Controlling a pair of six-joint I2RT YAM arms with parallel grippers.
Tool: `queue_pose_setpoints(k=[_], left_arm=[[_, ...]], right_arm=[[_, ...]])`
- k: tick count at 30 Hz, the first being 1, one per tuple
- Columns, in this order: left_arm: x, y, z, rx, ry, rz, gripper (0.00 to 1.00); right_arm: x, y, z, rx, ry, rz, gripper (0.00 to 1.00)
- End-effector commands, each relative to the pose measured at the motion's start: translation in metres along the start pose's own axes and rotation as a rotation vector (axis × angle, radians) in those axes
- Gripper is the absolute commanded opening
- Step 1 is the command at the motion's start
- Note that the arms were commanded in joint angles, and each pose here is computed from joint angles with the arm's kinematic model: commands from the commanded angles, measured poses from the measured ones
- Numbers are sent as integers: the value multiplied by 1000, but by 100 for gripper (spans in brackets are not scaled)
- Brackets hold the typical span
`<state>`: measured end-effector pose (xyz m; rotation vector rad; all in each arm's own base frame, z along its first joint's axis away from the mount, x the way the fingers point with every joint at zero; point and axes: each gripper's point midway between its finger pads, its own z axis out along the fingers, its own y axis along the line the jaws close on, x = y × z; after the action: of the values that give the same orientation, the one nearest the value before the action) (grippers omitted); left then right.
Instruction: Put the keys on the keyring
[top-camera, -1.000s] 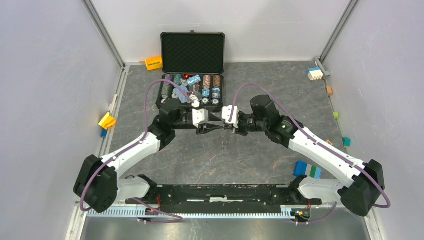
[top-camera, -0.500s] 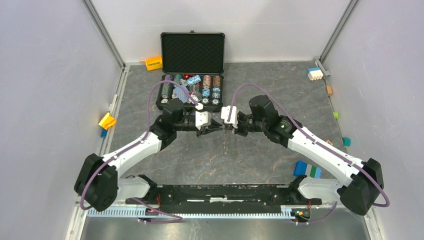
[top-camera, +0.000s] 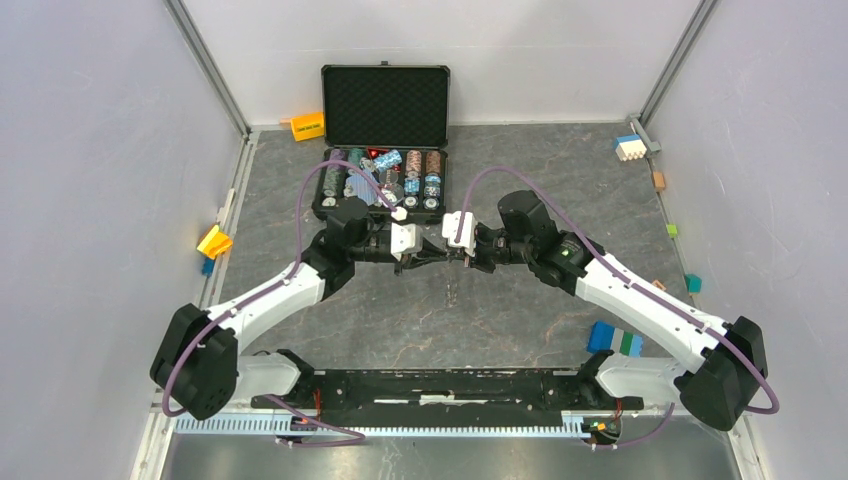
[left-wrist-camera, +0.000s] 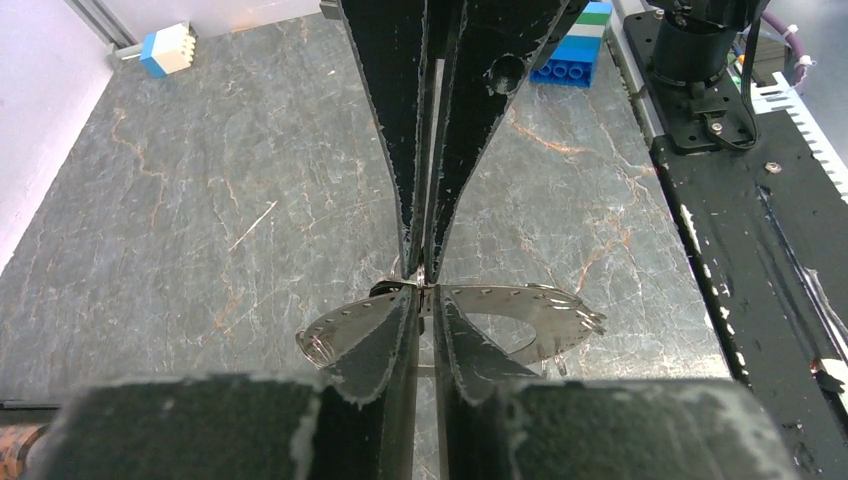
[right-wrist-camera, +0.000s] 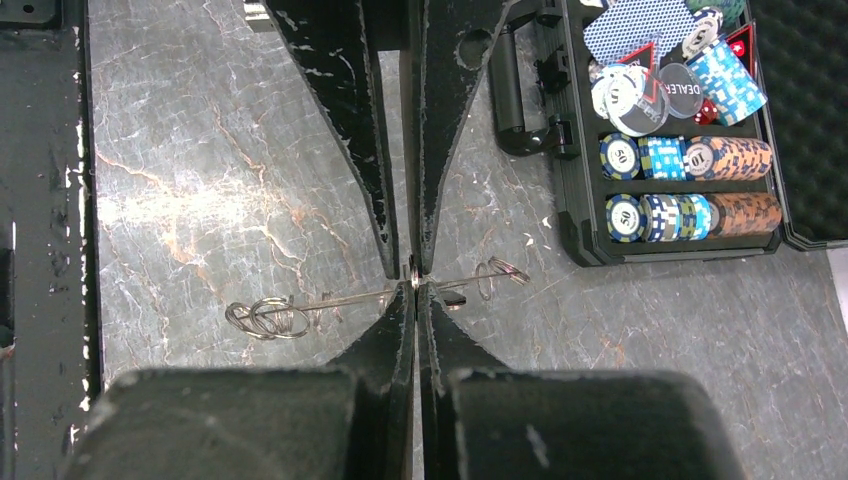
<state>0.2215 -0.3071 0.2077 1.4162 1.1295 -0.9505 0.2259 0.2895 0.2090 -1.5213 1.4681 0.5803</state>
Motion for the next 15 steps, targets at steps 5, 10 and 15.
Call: queue_pose_setpoints(k=[5,10,15], left_arm=[[-17,5,6,14,-44,27,6],[-21,5,4,1,-55,29,2],[-29,3,-4,-23,-135,25,2]], right_arm=[[-27,-10,-3,24,-69,-25,0],[-25,-9,-2,23,-64,-25,9],[-21,-10,-15,52,-100,-27,36]])
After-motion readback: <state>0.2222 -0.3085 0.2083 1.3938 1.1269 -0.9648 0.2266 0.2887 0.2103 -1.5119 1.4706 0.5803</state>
